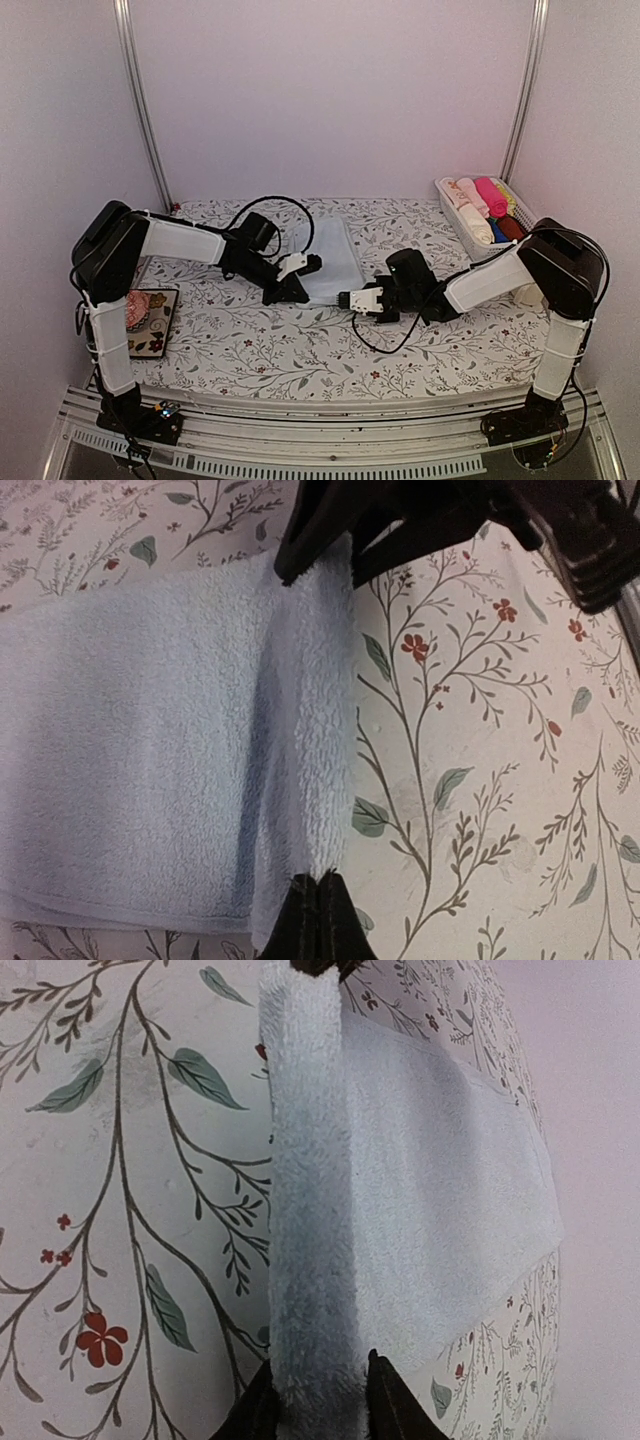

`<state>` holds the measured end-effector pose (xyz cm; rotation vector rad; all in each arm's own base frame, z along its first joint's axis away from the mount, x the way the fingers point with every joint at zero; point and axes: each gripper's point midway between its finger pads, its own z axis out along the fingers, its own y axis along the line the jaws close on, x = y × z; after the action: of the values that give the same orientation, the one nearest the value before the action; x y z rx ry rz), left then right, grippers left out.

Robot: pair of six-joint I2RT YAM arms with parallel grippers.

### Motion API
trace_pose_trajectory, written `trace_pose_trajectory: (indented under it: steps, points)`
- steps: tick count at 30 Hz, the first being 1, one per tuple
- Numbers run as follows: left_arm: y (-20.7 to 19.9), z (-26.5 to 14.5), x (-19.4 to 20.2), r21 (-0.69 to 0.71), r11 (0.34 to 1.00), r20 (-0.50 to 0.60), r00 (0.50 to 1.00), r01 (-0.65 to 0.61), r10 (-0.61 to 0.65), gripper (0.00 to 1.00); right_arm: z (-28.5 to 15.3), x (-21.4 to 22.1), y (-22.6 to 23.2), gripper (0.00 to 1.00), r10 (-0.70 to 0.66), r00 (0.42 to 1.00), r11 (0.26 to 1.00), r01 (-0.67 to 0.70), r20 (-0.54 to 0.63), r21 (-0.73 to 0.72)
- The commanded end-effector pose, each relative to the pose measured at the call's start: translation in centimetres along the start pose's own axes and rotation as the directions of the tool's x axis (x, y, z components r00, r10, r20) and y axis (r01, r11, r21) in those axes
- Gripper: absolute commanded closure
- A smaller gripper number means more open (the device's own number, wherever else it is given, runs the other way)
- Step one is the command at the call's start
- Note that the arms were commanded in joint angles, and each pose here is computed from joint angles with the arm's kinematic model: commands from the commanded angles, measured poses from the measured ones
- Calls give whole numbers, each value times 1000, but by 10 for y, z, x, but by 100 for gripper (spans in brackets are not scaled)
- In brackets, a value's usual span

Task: Roll the towels
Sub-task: Roll the towel at the center of the board.

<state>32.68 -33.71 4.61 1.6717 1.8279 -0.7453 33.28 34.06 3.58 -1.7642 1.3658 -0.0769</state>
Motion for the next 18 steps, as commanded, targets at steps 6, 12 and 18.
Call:
trace_pose_trajectory:
  steps: [6, 12, 18]
  points:
    - [9, -21, -12, -77, 997, 17, 1000, -11, 12, 49, -7, -6, 11, 98, 37, 999, 996, -38, -10, -82]
    - [3, -38, -20, -154, 988, -2, 1000, 2, -2, 22, -22, -10, 27, 98, 183, 981, 957, -194, -68, -218]
    - [-29, -24, -14, -189, 979, -60, 996, -74, 64, 21, -39, -27, 38, 98, 280, 958, 906, -284, -57, -315]
